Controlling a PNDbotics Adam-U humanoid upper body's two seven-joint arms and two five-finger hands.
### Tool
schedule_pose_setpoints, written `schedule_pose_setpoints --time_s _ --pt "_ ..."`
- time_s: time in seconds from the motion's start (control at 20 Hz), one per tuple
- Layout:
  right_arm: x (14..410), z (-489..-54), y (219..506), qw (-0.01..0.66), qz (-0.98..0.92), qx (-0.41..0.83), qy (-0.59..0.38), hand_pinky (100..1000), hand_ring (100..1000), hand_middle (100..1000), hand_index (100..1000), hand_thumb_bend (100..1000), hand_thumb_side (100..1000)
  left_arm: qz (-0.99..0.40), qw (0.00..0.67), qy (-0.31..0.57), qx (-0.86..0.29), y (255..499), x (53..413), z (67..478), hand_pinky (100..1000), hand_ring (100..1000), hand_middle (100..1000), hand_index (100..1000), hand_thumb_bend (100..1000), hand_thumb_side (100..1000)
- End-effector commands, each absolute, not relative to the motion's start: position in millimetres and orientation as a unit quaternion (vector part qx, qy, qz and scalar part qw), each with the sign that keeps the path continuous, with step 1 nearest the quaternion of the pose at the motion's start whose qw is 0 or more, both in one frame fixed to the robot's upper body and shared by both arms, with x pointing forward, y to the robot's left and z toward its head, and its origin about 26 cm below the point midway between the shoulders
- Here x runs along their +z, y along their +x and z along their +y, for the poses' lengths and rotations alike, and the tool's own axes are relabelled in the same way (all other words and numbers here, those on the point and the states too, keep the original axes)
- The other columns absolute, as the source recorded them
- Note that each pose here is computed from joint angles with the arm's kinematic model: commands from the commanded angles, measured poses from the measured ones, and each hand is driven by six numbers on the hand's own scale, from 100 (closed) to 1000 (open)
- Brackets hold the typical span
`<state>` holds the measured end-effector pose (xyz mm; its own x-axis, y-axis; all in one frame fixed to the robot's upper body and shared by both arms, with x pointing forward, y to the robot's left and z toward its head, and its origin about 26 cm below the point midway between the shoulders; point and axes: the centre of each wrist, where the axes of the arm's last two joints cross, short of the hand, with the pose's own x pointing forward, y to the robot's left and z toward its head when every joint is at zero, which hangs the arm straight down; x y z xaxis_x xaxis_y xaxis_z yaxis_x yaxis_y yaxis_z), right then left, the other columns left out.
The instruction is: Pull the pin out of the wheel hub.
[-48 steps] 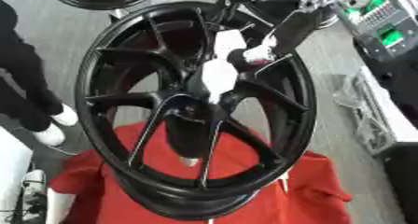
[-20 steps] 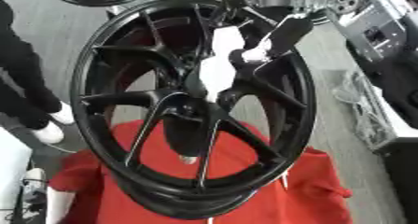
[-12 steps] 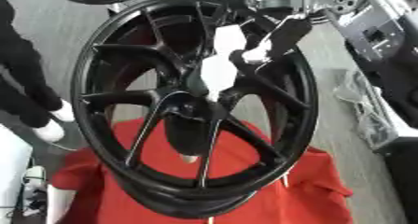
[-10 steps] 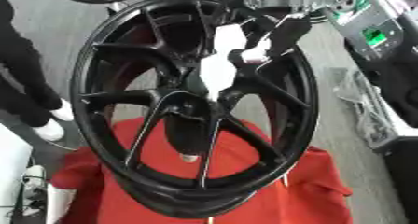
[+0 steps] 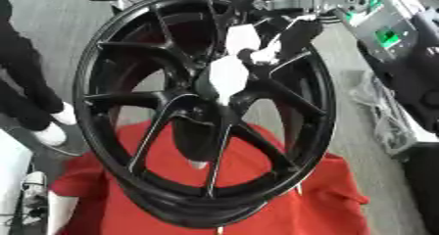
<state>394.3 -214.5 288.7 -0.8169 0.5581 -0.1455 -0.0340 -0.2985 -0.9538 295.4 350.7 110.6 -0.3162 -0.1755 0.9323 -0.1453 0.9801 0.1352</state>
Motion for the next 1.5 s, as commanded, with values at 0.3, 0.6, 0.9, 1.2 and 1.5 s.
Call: schedule_pose_setpoints --time_s 0.3,0.6,0.9,1.2,1.5 --pt "299.2 -225.4 395.3 0.189 -0.544 0.774 -0.262 776 770 766 883 338 700 -0.815 0.569 0.106 -0.026 295.4 116.6 353.6 852 814 803 826 100 839" --pt "299.1 -227.5 397.7 0.196 -0.545 0.771 -0.265 772 765 761 879 328 696 -0.814 0.57 0.106 -0.029 295.7 116.1 352.9 854 815 804 826 100 839" --pt "299.0 -228.4 399.1 0.206 -0.556 0.762 -0.262 757 732 709 836 312 652 -0.813 0.571 0.106 -0.035 296.1 115.3 351.7 855 816 805 825 100 839" --pt "297.7 -228.7 399.5 0.217 -0.562 0.756 -0.255 746 716 627 782 307 609 -0.813 0.572 0.106 -0.036 296.1 114.5 351.3 857 816 805 825 100 841" --pt "296.9 -229.6 400.7 0.226 -0.564 0.753 -0.252 743 716 595 761 301 583 -0.812 0.573 0.105 -0.037 296.3 114.3 351.2 858 817 806 825 100 842"
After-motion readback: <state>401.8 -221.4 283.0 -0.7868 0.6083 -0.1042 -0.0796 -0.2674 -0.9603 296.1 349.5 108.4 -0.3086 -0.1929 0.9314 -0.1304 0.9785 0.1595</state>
